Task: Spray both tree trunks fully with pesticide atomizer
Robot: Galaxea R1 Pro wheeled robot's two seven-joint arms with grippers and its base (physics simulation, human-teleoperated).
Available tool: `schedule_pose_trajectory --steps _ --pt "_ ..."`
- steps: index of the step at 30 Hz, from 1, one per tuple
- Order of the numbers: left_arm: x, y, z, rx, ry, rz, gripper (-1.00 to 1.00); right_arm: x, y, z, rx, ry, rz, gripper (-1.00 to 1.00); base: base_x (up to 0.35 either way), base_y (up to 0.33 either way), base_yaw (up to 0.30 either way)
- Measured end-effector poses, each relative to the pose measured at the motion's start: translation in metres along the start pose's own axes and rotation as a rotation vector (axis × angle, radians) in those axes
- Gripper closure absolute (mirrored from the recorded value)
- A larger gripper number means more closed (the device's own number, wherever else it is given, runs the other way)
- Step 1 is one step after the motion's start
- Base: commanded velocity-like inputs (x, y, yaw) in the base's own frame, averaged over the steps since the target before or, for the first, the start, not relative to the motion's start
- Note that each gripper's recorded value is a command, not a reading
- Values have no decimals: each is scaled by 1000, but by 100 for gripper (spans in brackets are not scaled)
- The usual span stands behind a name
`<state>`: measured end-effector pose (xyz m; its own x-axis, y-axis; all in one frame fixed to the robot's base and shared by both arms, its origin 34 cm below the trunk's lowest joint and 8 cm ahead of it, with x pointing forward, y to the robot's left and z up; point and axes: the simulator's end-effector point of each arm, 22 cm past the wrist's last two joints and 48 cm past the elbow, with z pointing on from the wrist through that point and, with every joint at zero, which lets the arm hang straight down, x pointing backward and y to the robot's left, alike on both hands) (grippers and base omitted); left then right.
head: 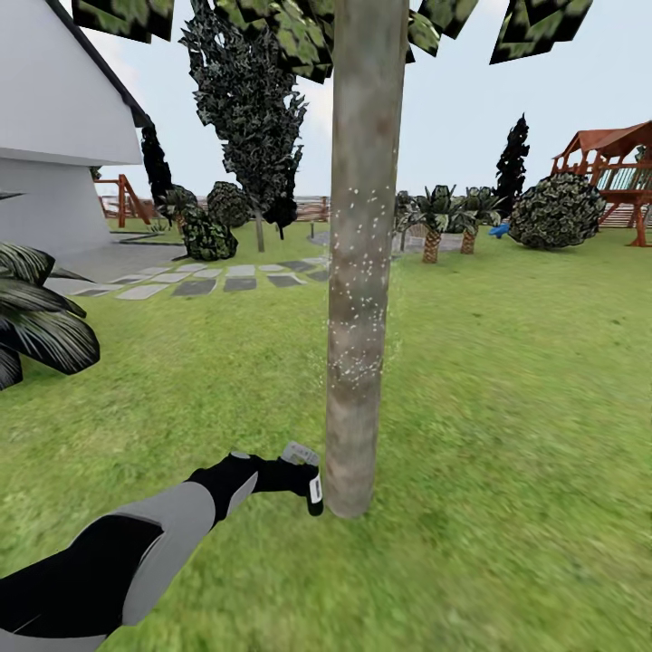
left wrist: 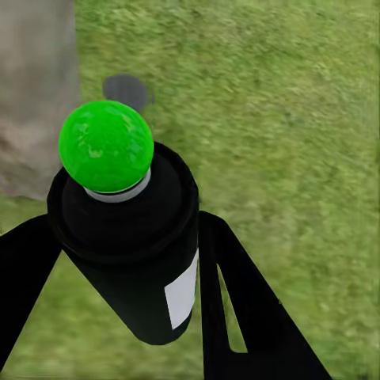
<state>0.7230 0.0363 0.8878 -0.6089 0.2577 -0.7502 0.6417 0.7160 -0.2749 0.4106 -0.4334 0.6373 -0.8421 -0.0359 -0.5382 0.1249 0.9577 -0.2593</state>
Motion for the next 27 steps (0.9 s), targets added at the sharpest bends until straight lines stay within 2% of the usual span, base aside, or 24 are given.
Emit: schedule_pose_trajectory --steps 2,3,5,6,8,9,12,13,15,16,17,18,19,21,22,24,26,27 --pt "0 3 0 -14 0 1 100 -32 -18 4 49 -66 4 -100 -3 0 0" --pt "0 4 0 -20 -1 2 100 -61 -34 7 79 -122 5 -100 -1 0 0" --pt "-1 5 0 -24 -2 2 100 -124 -40 12 84 -191 18 -100 0 0 0" --pt "-2 6 0 -25 -5 3 100 -159 -39 17 77 -197 28 -100 0 0 0" --pt "-10 6 -1 -25 -45 24 100 -223 -29 22 22 -180 47 -100 0 0 0" --pt "-16 5 -1 -24 -70 39 100 -259 -18 20 -35 -198 55 -100 0 0 0" --pt "-24 2 -2 -9 -106 66 100 -351 30 -2 -280 -279 55 -100 0 0 0" --pt "-25 -4 -2 19 -114 72 100 -383 54 -18 -394 -317 35 -100 0 0 0" --pt "-29 -21 -4 92 -135 93 100 -420 92 -46 -561 -367 -16 -100 0 0 0" --pt "-32 -32 -5 142 -150 110 100 -439 121 -68 -665 -396 -50 -100 0 0 0" --pt "-34 -46 -8 204 -163 129 100 -460 156 -98 -799 -431 -97 -100 0 0 0" --pt "-34 -53 -10 235 -167 140 100 -475 177 -121 -883 -457 -127 -100 0 0 0" --pt "-34 -58 -11 259 -170 146 100 -488 193 -142 -956 -478 -152 -100 0 0 0" --pt "-32 -71 -14 316 -171 158 100 -511 220 -188 -1110 -476 -183 -100 0 0 0" --pt "-31 -82 -19 372 -169 168 100 -525 235 -218 -1191 -485 -204 -100 0 0 0" --pt "-30 -95 -24 435 -168 177 100 -541 245 -246 -1244 -513 -233 -100 0 0 0" --pt "-29 -101 -26 465 -167 182 100 -548 253 -262 -1276 -529 -250 -100 0 0 0" --pt "-29 -104 -27 475 -166 184 100 -548 264 -276 -1321 -534 -263 -100 0 0 0"
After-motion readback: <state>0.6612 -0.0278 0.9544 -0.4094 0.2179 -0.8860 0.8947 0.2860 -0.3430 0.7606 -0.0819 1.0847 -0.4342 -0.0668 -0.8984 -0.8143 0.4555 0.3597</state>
